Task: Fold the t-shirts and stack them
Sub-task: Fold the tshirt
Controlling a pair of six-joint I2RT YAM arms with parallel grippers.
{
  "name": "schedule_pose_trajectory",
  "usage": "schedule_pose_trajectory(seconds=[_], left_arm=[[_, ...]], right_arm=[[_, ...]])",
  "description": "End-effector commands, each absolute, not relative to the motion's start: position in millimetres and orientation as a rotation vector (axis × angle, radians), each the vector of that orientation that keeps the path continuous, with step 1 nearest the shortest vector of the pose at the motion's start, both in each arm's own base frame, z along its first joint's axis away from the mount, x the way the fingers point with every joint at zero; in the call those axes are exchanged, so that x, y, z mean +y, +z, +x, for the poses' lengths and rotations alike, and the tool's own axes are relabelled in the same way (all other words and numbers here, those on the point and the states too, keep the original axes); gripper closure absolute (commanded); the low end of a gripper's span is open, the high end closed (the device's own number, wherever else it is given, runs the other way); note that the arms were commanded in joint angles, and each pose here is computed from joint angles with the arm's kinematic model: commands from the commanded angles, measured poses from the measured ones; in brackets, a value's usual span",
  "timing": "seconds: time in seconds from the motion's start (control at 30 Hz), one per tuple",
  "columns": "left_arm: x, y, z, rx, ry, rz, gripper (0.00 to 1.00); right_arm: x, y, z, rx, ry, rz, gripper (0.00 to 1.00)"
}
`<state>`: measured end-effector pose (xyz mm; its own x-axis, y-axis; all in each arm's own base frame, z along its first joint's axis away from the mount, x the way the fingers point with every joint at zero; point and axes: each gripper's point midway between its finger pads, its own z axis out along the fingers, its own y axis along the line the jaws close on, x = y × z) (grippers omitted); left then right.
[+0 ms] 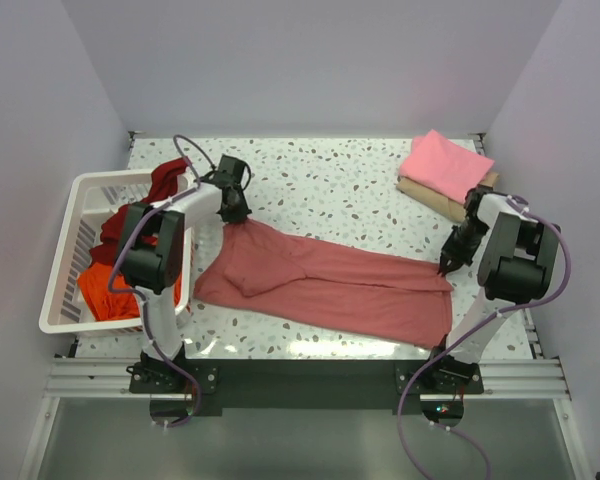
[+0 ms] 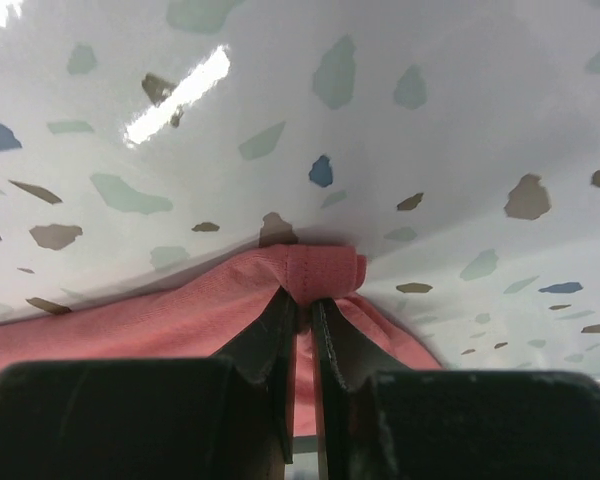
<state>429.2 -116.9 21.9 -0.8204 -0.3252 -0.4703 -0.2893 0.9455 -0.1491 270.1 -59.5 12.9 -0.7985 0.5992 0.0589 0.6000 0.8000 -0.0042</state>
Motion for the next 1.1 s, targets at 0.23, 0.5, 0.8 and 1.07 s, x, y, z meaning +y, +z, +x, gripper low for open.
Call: schedule_pose_trajectory(seconds=[0.23, 0.5, 0.8, 1.07], left_arm=[[-159, 66, 512, 2.405, -0.365, -0.336, 1.00], [-165, 65, 517, 2.396, -0.407, -0.311, 1.00], [-141, 53, 506, 2.415, -0.312, -0.416, 1.00], [-134, 52, 496, 2.420, -0.287, -0.453, 1.00]], right_arm=[[-106, 20, 319, -3.010, 0.005, -1.215, 1.00], [-125, 23, 328, -2.985, 0.018, -1.311, 1.00], [-126, 18, 329, -2.965, 0.027, -1.332, 1.00], [-124, 15, 326, -2.956, 0.018, -1.330, 1.00]])
